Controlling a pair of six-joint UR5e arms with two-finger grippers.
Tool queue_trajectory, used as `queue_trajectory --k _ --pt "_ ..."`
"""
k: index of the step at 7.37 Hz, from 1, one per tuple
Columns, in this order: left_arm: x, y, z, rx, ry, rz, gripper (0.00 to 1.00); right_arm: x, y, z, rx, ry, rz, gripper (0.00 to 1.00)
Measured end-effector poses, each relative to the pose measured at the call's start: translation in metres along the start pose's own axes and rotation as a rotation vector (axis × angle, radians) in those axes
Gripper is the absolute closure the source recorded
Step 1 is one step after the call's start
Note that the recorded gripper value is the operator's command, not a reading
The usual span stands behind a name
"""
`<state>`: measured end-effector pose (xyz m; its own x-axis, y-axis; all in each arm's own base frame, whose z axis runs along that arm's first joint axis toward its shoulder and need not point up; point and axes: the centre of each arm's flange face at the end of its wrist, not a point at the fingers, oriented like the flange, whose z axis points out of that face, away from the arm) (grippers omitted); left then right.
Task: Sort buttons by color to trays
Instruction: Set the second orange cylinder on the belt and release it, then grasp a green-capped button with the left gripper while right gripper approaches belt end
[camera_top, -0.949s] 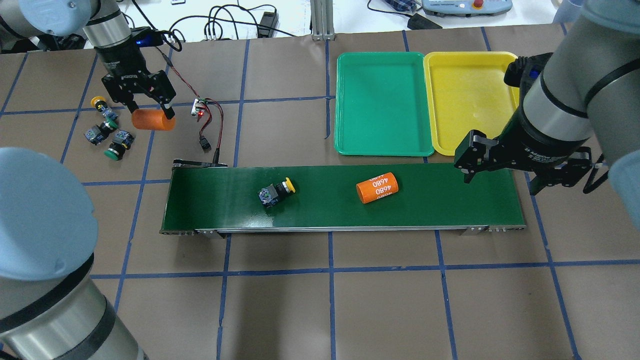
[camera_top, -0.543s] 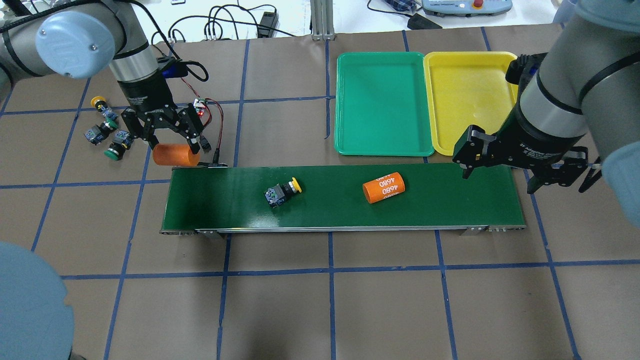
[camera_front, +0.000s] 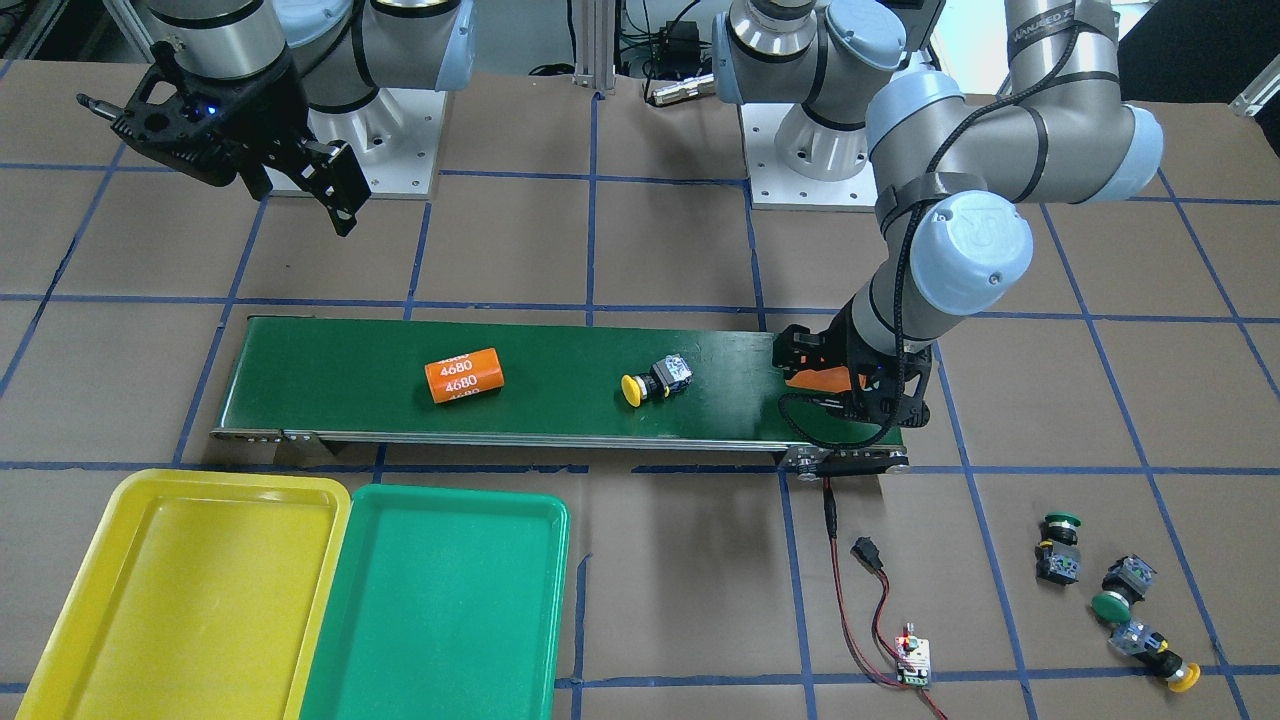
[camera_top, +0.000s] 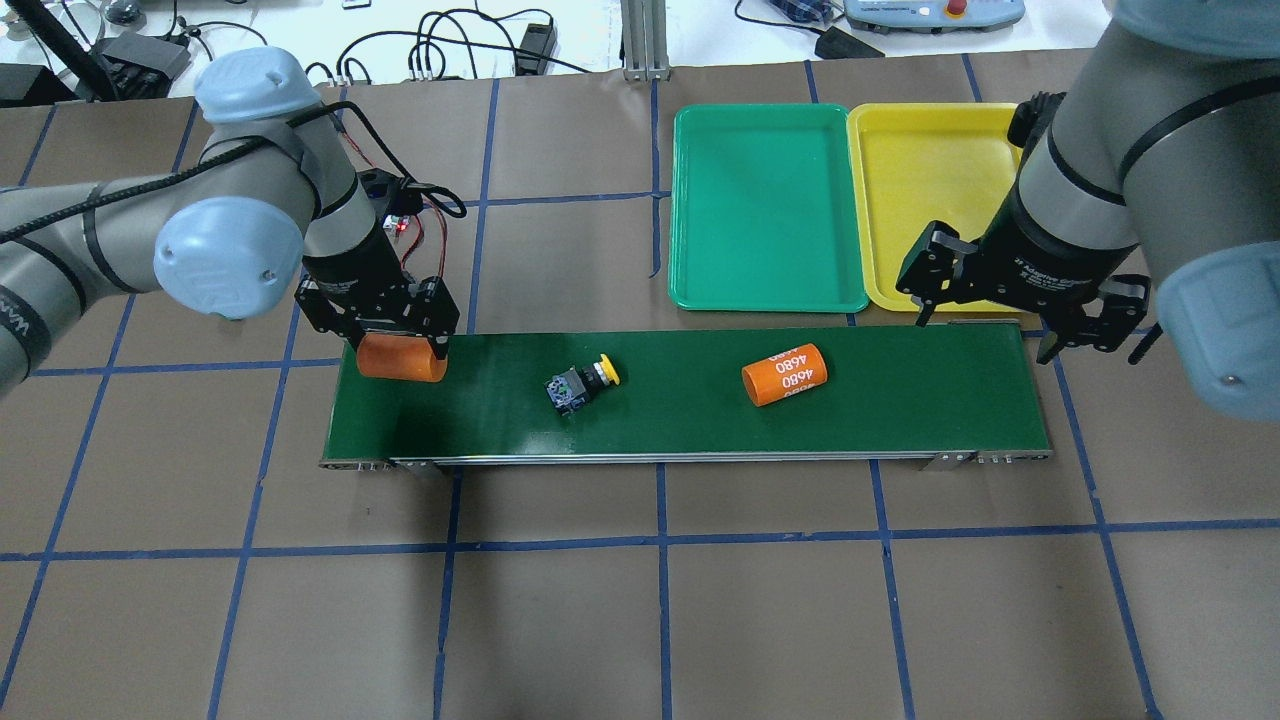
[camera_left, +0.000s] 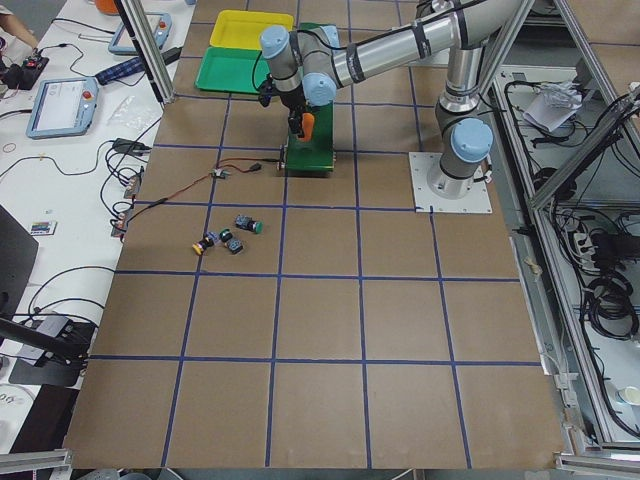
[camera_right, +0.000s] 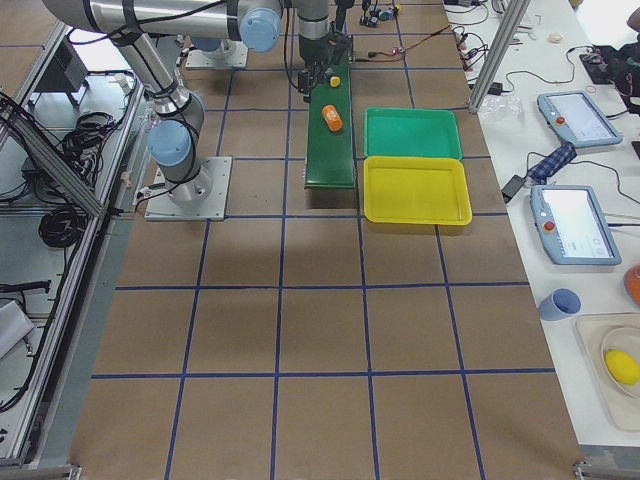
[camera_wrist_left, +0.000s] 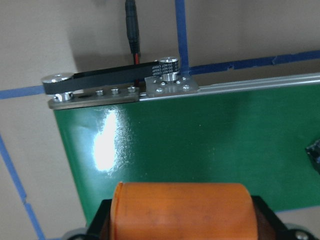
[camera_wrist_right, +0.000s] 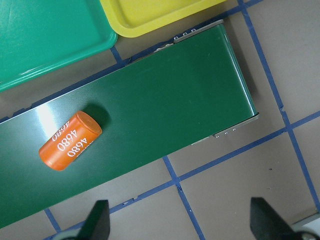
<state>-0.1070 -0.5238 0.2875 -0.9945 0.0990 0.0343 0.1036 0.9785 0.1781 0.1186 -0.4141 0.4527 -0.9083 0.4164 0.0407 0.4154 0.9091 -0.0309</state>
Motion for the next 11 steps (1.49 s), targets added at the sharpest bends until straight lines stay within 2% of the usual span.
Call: queue_trajectory --k 3,6,7,8,9,10,11 --pt "0.006 0.018 0.016 0.022 -0.008 -0.008 1.0 0.001 0.001 -0.007 0.026 -0.001 0.004 0.0" --pt "0.008 0.025 0.028 0.04 -0.015 -0.033 1.0 0.002 0.003 -0.003 0.022 0.003 0.005 0.0" --pt "0.007 0.021 0.028 0.046 -0.016 -0.036 0.95 0.002 0.003 -0.003 0.02 0.003 0.004 0.0" --pt "0.007 0.018 0.03 0.046 -0.016 -0.039 0.74 0.002 0.003 -0.002 0.019 0.004 0.003 0.0" --pt "0.007 0.015 0.032 0.048 -0.016 -0.041 0.21 0.002 0.003 -0.001 0.017 0.006 0.008 0.0" --pt "0.006 0.013 0.032 0.06 -0.017 -0.047 0.0 0.003 0.003 0.001 0.013 0.009 0.016 0.0" --pt "0.006 0.012 0.029 0.073 -0.016 -0.063 0.0 0.003 0.004 0.005 0.006 0.011 0.019 0.0"
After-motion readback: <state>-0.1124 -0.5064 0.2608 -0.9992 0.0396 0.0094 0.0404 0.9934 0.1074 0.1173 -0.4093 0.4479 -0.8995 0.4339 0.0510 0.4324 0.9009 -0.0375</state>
